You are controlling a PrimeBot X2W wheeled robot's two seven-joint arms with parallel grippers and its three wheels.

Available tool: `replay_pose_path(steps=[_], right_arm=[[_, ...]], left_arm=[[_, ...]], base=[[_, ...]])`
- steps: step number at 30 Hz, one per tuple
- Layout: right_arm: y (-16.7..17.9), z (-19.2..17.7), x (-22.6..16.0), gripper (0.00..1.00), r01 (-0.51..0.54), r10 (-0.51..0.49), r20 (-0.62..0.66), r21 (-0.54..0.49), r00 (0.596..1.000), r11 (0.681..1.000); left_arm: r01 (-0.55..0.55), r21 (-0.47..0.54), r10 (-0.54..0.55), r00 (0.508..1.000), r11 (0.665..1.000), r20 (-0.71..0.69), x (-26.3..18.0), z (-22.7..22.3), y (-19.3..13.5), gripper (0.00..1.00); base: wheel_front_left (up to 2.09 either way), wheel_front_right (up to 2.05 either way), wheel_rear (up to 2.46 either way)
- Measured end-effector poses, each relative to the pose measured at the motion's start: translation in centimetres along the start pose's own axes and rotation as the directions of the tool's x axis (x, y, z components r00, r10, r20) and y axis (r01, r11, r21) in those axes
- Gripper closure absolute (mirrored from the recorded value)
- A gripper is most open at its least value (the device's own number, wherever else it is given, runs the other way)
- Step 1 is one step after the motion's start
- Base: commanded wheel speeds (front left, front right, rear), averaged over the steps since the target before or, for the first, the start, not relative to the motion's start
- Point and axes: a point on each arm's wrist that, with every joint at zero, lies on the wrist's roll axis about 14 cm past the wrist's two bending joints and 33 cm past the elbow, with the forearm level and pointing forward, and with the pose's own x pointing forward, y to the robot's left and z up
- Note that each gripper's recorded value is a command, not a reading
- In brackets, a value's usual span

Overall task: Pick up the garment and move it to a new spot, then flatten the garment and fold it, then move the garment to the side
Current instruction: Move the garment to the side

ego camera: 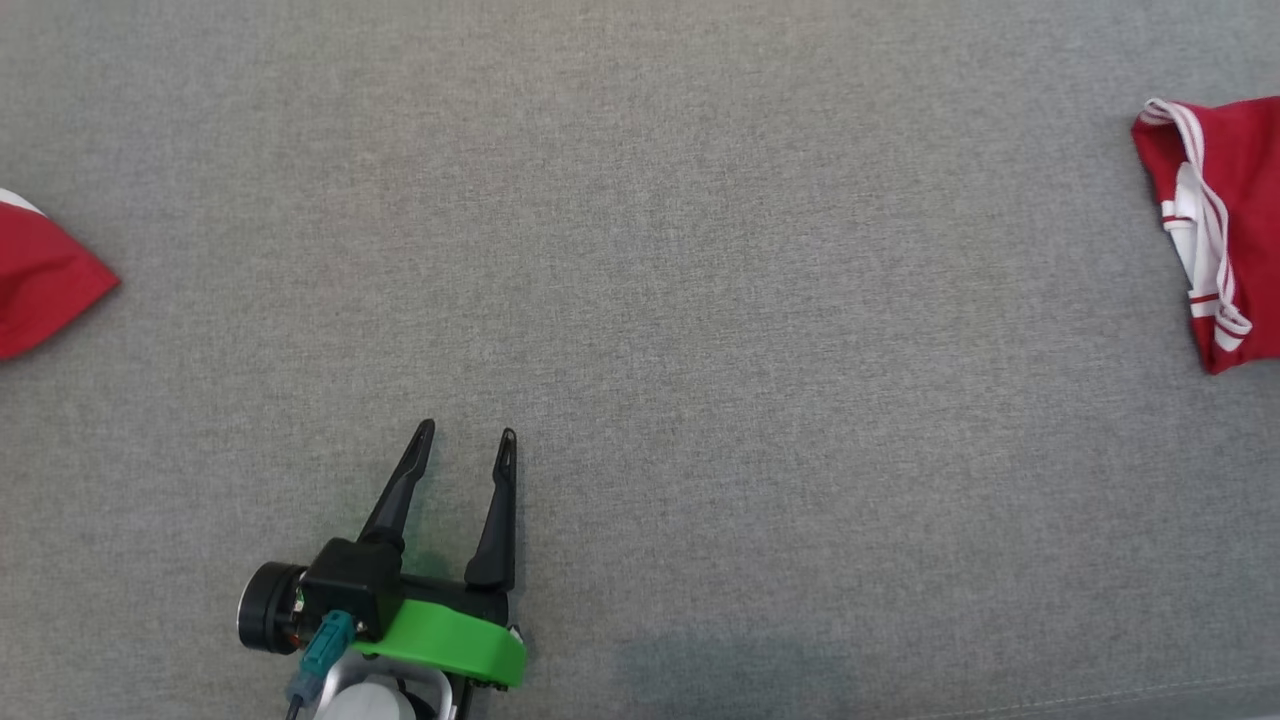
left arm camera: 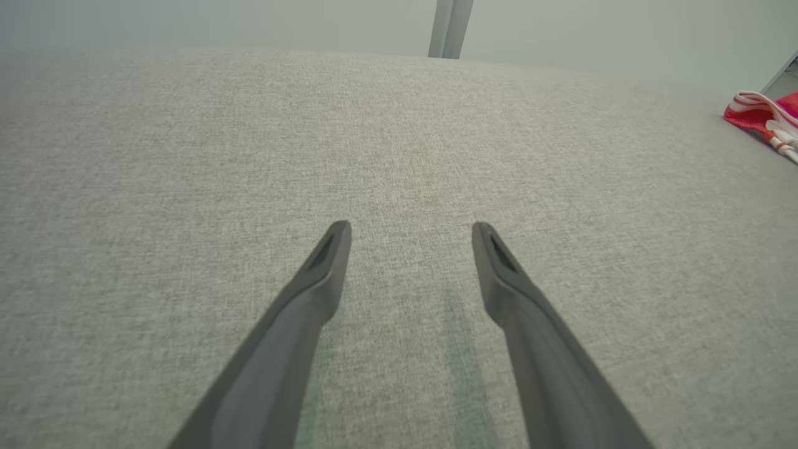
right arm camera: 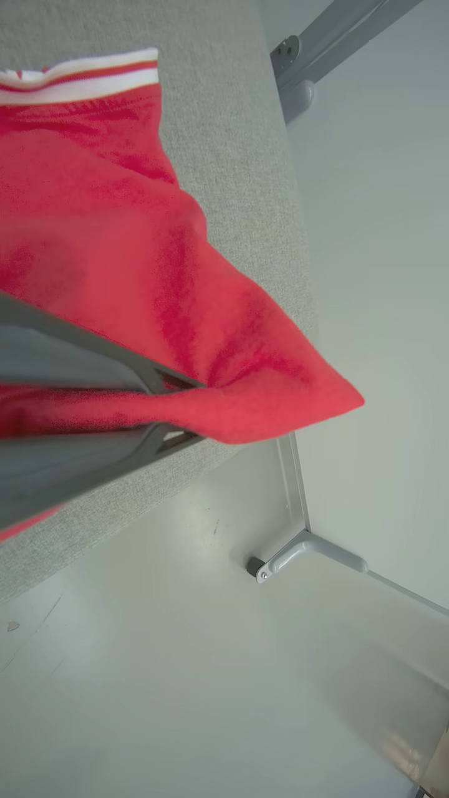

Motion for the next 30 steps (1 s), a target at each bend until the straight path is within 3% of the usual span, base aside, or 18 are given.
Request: replay_pose_path(steps=[2, 3, 4, 5, 8, 13, 19, 26, 30], right_arm=[[-1.1, -1.0, 0.6, 1.00, 0.046, -0.047, -0.025, -0.037, 0.999, 0.998], [-1.5, -1.5, 0.9, 0.76, 0.062, -0.064, -0.039, -0.053, 0.997, 0.997], [-1.7, -1.8, 1.1, 0.13, 0.075, -0.078, -0.048, -0.064, 0.996, 0.995], [-1.7, -1.9, 1.3, 0.00, 0.079, -0.083, -0.045, -0.081, 0.996, 0.994], [-0.7, -1.8, 1.7, 0.00, 0.069, -0.072, -0.022, -0.118, 0.997, 0.991], [0.8, 1.2, 1.0, 0.00, 0.041, -0.017, 0.135, -0.175, 0.991, 0.984], [6.5, 5.4, -3.6, 0.00, -0.078, 0.148, 0.351, -0.205, 0.924, 0.976], [9.1, 2.0, -13.8, 0.00, -0.160, 0.214, 0.408, -0.162, 0.888, 0.974], [9.7, -1.6, -18.3, 0.00, -0.196, 0.228, 0.365, -0.122, 0.903, 0.973]], left_arm=[[-0.004, 0.000, 0.004, 1.000, 1.000, -0.014, 0.1, -0.5, 0.2, 0.00], [-0.008, -0.001, 0.008, 1.000, 1.000, -0.018, 0.1, -0.6, 0.4, 0.00], [-0.012, 0.000, 0.012, 1.000, 1.000, -0.020, 0.1, -0.7, 0.5, 0.00], [-0.019, 0.003, 0.019, 1.000, 1.000, -0.020, 0.0, -0.7, 0.7, 0.00], [-0.033, 0.007, 0.033, 0.999, 0.999, -0.015, -0.1, -0.5, 1.1, 0.00], [-0.049, 0.004, 0.049, 0.999, 0.999, 0.013, -0.5, 0.5, 1.5, 0.00], [-0.099, -0.027, 0.100, 0.994, 0.995, 0.038, -2.4, 1.5, 2.2, 0.00], [-0.102, -0.032, 0.104, 0.990, 0.994, 0.095, -4.4, 3.3, 1.8, 0.00], [-0.110, -0.019, 0.111, 0.987, 0.994, 0.118, -5.7, 4.0, 1.9, 0.00]], base=[[0.00, 0.00, 0.00], [0.00, 0.00, 0.00], [0.00, 0.00, 0.00], [0.00, 0.00, 0.00], [0.00, 0.00, 0.00], [0.00, 0.00, 0.00], [0.00, 0.00, 0.00], [0.00, 0.00, 0.00], [0.00, 0.00, 0.00]])
